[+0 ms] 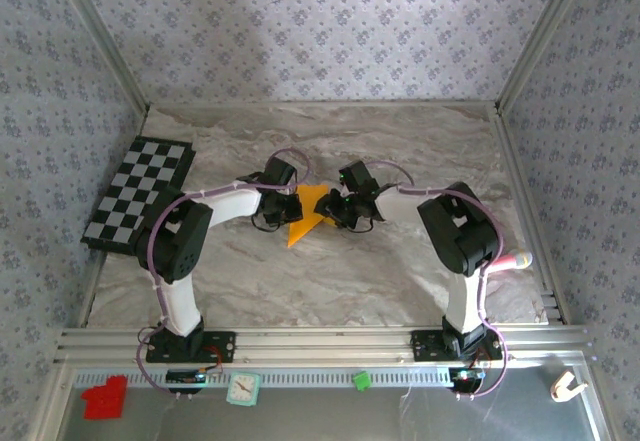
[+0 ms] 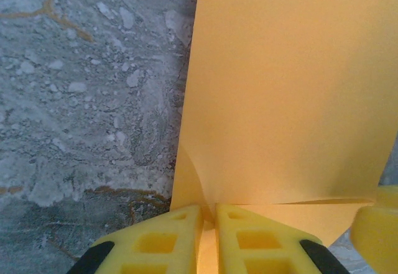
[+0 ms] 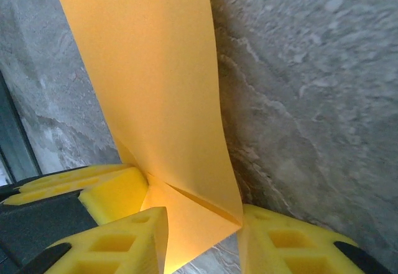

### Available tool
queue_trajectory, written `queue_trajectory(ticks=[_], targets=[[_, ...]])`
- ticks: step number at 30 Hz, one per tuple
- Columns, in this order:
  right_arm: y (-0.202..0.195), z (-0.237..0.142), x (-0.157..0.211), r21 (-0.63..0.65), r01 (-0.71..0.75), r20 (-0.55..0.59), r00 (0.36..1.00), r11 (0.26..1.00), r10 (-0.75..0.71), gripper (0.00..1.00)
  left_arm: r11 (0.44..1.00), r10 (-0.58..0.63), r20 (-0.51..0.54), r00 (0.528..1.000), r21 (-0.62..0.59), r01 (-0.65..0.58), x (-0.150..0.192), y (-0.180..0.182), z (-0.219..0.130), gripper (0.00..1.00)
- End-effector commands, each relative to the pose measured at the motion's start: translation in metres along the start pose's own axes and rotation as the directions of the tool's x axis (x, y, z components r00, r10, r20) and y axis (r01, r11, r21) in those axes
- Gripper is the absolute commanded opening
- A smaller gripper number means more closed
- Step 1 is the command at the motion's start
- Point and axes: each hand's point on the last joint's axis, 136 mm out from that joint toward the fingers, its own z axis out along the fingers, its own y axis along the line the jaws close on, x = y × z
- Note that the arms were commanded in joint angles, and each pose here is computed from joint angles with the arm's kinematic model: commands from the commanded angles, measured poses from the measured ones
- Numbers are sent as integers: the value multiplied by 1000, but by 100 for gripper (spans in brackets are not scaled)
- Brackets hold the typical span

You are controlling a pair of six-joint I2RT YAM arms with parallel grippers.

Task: Fold a paper plane with a square sheet of paper (pick it up from the middle)
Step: Fold the wing for the fifth time at the center of the table.

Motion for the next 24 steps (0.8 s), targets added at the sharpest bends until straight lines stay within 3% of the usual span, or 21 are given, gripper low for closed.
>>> queue_trajectory(ticks=[1, 11, 17, 24], targets=[[17, 5, 6, -73, -2, -48, 999, 997, -2, 32, 997, -28, -88, 996, -68, 22, 26, 23, 8, 16], [21, 4, 6, -134, 20, -20, 1000, 991, -23, 24, 1000, -18, -58, 998, -14, 17, 14, 5, -12, 16], [17, 2, 3, -105, 30, -4, 1000, 994, -31, 14, 1000, -15, -34, 999, -5, 15, 8, 2, -22, 18], [20, -18, -6, -93, 48, 81, 996, 995, -41, 2, 995, 56, 76, 996, 81, -62, -3, -16, -56, 33]])
